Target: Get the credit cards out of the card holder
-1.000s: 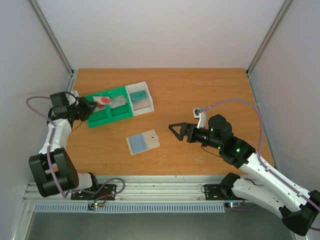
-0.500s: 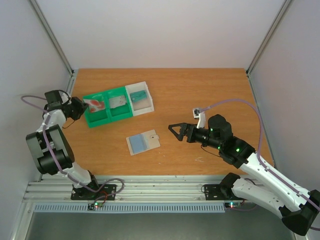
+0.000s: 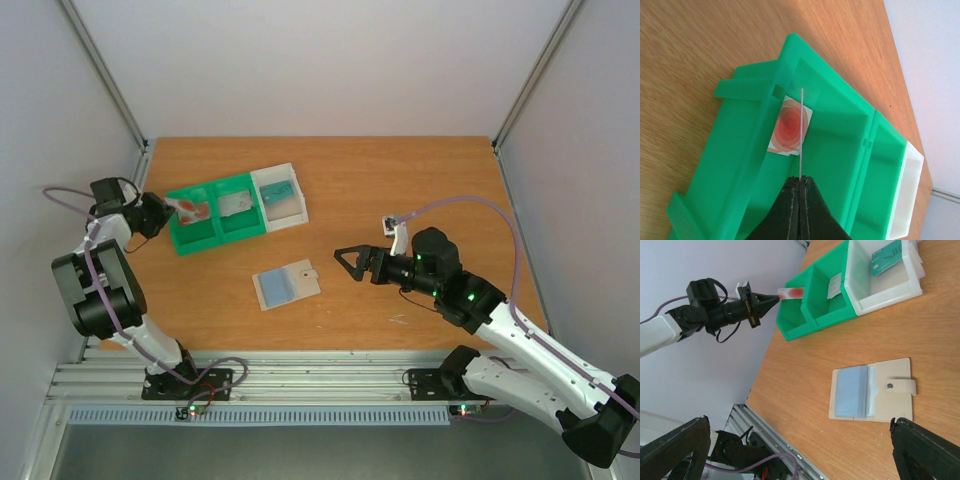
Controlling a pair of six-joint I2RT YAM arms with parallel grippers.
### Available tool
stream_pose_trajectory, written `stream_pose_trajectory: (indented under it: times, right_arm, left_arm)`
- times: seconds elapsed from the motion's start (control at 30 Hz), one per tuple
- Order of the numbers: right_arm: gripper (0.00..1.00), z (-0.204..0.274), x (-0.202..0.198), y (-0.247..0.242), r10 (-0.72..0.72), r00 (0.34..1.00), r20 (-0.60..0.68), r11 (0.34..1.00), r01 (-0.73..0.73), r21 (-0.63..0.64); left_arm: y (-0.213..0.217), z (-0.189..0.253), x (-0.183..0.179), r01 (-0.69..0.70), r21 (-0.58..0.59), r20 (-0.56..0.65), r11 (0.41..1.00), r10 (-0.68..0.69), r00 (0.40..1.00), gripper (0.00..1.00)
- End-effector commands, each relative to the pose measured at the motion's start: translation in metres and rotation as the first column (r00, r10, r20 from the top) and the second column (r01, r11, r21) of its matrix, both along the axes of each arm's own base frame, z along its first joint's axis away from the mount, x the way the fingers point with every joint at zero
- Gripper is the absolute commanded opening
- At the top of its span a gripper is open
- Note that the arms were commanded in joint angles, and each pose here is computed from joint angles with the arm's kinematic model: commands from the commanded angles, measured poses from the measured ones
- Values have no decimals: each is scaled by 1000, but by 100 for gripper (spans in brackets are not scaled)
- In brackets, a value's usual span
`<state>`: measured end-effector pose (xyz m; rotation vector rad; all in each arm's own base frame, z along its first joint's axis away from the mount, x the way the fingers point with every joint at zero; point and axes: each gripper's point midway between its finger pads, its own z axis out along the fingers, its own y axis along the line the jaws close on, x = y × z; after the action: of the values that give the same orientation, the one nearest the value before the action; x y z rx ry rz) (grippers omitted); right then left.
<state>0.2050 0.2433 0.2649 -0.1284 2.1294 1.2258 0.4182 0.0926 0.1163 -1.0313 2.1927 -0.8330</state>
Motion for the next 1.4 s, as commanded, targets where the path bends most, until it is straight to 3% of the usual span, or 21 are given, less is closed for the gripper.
stream_pose_trajectory:
  times: [0.0,1.37]
  right_arm:
    - [99,16,1,3,11,999,41,999,-13,29]
    - [99,17,-2,-1,3,999,47,999,-5,32]
  left_arm:
    - [11,5,13,5,61,55,998,-8,998,0]
    - [-17,-15,31,62,170,4,983,-64,998,1]
